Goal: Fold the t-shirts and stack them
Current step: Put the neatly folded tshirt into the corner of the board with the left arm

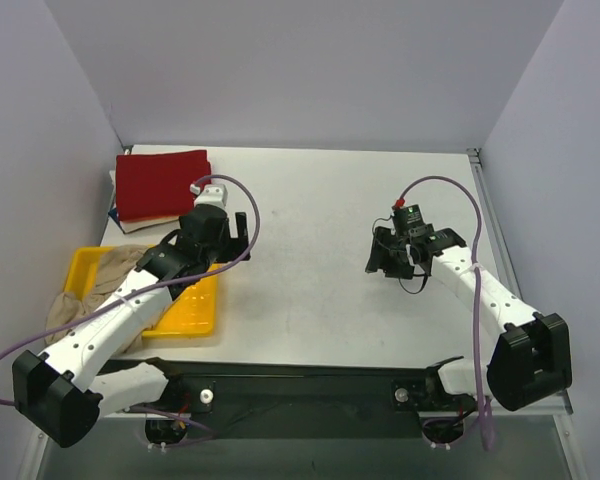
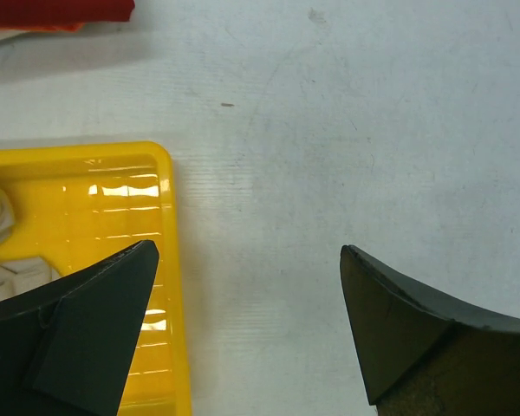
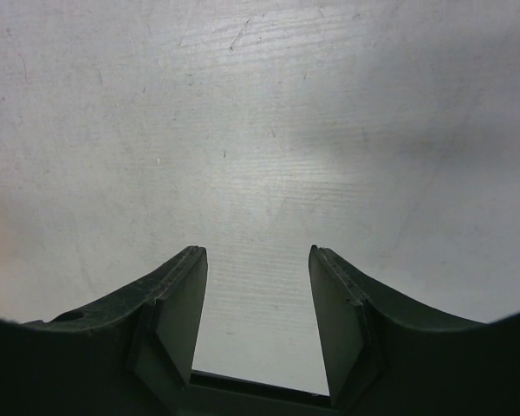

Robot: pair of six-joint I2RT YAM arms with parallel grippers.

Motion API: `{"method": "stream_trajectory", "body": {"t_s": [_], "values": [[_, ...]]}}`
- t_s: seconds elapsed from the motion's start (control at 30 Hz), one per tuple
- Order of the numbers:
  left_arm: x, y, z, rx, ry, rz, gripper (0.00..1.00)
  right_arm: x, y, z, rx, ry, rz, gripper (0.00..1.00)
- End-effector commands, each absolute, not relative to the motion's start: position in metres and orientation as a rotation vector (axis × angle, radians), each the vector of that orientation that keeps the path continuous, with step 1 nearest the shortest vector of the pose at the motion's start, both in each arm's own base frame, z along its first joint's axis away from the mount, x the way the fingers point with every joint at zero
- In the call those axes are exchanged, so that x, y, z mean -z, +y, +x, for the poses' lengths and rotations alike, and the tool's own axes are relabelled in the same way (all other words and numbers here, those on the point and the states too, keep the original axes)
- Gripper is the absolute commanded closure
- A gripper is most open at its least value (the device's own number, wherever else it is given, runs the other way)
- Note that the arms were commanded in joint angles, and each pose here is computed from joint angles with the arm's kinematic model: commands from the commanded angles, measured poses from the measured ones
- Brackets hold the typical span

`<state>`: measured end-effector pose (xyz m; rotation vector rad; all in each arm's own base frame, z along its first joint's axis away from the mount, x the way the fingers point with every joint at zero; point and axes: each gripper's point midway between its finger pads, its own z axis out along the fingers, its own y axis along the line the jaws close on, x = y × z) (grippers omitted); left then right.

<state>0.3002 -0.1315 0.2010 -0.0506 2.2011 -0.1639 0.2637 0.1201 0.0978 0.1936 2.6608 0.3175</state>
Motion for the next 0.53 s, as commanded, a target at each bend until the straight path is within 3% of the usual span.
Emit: {"method": "stream_trajectory", "body": {"t_s": [0.0,0.5], "values": [[-0.211,-0.142,0.299,0.195,2.133,-0.142,0.03,-0.097,0.117,0.266,-0.292,2.632,0.204,0.49],[-0.196,-0.119,0.288,0.047,2.149,-0.209,0.03,-0.1,0.106,0.27,-0.258,2.532,0.289,0.49]]}}
